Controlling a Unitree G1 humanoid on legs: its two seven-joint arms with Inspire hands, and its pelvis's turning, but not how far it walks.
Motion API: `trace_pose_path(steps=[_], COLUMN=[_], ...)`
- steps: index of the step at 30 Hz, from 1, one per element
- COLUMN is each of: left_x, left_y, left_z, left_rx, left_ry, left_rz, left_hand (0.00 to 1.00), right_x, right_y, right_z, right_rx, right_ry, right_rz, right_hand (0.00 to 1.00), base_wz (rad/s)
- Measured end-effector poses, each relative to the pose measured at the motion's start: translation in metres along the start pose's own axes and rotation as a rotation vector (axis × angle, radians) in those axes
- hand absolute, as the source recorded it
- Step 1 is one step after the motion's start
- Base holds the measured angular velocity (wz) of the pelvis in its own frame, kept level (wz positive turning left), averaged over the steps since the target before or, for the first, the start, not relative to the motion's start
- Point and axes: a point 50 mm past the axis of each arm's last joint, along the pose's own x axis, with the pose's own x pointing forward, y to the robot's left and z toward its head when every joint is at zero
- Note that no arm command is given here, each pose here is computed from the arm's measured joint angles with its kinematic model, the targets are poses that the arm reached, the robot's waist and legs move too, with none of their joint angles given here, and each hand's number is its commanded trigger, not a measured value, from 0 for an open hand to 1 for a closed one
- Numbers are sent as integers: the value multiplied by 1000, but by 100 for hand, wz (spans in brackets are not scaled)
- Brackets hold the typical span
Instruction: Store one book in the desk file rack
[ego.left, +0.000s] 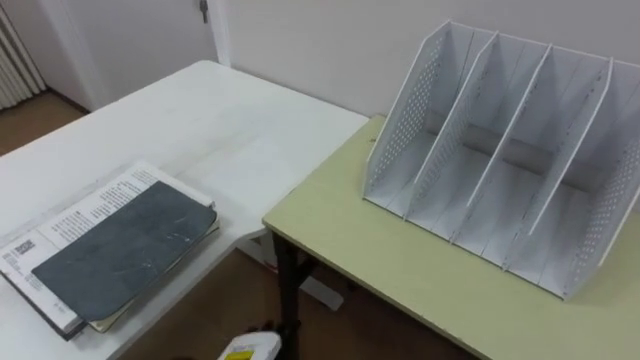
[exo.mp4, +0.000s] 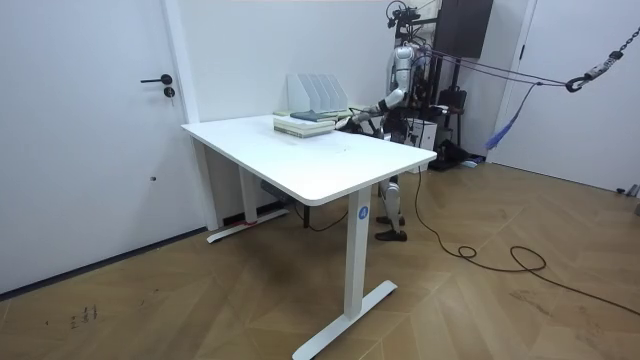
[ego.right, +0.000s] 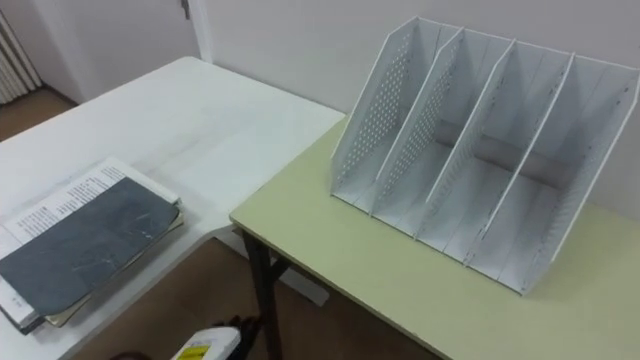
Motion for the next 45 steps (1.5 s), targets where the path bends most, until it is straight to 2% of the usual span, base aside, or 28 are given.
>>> trace_pose_path(steps=[2, 10, 14, 17, 22, 26, 31, 45], left_x=[-2, -14, -22, -24, -27, -28, -31, -42], left_y=[20, 59, 80, 86, 92, 95, 100, 85], left_z=[11, 19, 28, 26, 16, 11, 2, -23], left_rx=[14, 137, 140, 140, 172, 256, 253, 222], left_ry=[-63, -138, -190, -187, -136, -104, -63, 71], left_rz=[104, 307, 457, 511, 569, 589, 617, 582], left_hand=[0, 0, 0, 0, 0, 0, 0, 0], right_x=[0, 0, -1, -1, -3, -4, -5, -7], right_y=[0, 0, 0, 0, -1, -4, -5, -14], right_z=[0, -2, -5, -10, -17, -22, -22, -24], right_rx=[-9, -15, -11, 26, 65, 80, 78, 68], right_ry=[2, 10, 13, 18, 29, 40, 43, 62], right_rz=[2, -7, -16, -22, -40, -54, -56, -65], right_hand=[0, 0, 0, 0, 0, 0, 0, 0], base_wz=[2, 4, 0, 0, 5, 0, 0, 2])
